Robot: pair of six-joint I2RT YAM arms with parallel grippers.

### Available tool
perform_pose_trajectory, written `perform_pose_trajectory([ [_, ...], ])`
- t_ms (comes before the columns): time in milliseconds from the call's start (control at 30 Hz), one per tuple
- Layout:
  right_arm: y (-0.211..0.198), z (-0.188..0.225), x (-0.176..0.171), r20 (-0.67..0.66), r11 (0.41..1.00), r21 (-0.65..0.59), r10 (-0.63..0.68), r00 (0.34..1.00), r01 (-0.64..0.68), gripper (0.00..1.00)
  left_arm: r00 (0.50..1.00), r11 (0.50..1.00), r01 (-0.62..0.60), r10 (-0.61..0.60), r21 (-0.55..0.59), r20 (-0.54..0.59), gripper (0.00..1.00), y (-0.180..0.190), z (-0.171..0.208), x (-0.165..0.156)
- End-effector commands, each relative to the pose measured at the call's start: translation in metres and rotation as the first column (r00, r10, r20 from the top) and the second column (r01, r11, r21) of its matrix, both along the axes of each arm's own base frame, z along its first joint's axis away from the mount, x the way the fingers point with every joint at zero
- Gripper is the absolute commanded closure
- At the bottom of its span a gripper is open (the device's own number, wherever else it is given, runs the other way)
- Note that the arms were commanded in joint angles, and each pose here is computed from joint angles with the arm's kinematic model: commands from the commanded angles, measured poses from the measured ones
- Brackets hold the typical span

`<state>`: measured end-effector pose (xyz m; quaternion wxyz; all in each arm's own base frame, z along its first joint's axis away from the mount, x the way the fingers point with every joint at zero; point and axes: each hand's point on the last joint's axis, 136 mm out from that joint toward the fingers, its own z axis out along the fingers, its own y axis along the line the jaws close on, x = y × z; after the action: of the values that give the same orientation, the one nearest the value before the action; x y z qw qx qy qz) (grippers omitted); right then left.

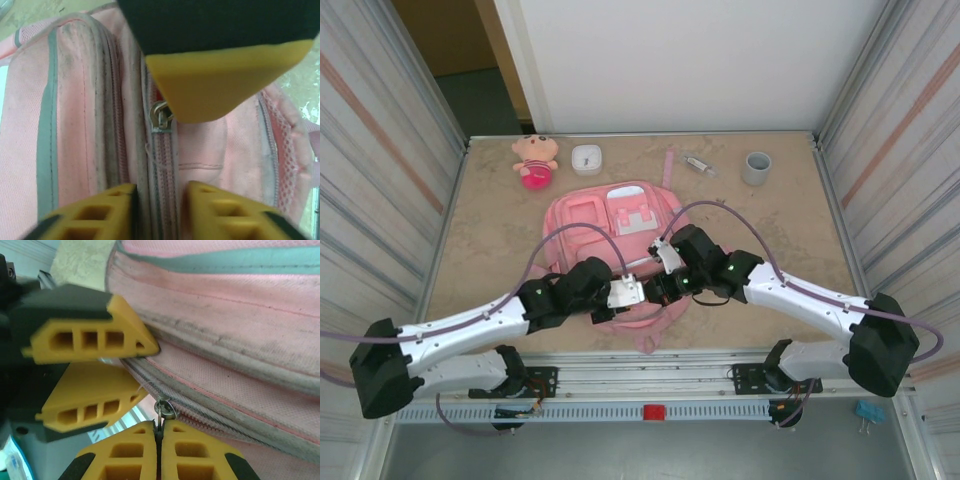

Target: Pack the student bag

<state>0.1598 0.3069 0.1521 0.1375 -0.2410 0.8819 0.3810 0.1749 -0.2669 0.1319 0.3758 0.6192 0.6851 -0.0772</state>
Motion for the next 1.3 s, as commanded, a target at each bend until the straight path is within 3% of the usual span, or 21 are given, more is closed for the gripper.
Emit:
perform_pose_trajectory([
  [0, 0.004, 0.027, -0.004, 0.034, 0.997, 0.062, 0.037, 0.999, -0.039, 1.00, 0.997, 0.999, -0.015, 0.017, -0.031, 0.070, 0.85, -0.009, 0.016, 0.014],
  [100, -0.013, 0.016, 0.009, 0.017, 0.999, 0.041, -0.024, 1.000, 0.023, 1.00, 0.997, 0.999, -0.001, 0.003, -0.038, 0.073, 0.94, -0.005, 0.015, 0.009],
  [333, -0.063, -0.010, 0.050, -0.036, 0.983, 0.009, -0.184, 0.982, 0.184, 1.00, 0.994, 0.999, -0.048, 0.049, -0.012, 0.097, 0.93, 0.033, 0.016, 0.003],
  [567, -0.039, 0.011, 0.039, -0.040, 0.991, 0.104, -0.083, 0.996, 0.087, 1.00, 0.987, 0.993, -0.111, 0.106, 0.035, 0.122, 0.89, 0.059, 0.014, 0.004],
  [600, -0.033, 0.015, 0.033, -0.032, 0.992, 0.108, -0.055, 0.998, 0.058, 1.00, 0.987, 0.994, -0.110, 0.106, 0.028, 0.121, 0.86, 0.057, 0.016, 0.004],
  [700, -0.019, 0.023, 0.020, -0.011, 0.994, 0.112, 0.000, 1.000, 0.001, 1.00, 0.993, 0.997, -0.080, 0.081, -0.020, 0.087, 0.61, 0.044, 0.025, 0.002],
  [800, -0.010, 0.032, 0.010, -0.001, 0.991, 0.127, 0.031, 1.000, -0.031, 1.00, 0.997, 0.994, -0.051, 0.056, -0.097, 0.054, 0.45, 0.022, 0.041, 0.000],
  [933, -0.004, 0.039, 0.004, 0.008, 0.988, 0.145, 0.044, 0.999, -0.045, 1.00, 0.998, 0.990, 0.011, -0.003, -0.143, 0.060, 0.39, -0.008, 0.051, -0.003],
  [1100, 0.000, 0.042, -0.002, 0.005, 0.986, 0.153, 0.065, 0.998, -0.065, 1.00, 0.997, 0.992, 0.035, -0.027, -0.123, 0.070, 0.40, -0.027, 0.045, 0.004],
  [1267, -0.005, 0.040, -0.002, 0.021, 0.988, 0.142, 0.065, 0.998, -0.068, 1.00, 0.995, 0.996, 0.034, -0.027, -0.077, 0.093, 0.66, -0.027, 0.032, 0.009],
])
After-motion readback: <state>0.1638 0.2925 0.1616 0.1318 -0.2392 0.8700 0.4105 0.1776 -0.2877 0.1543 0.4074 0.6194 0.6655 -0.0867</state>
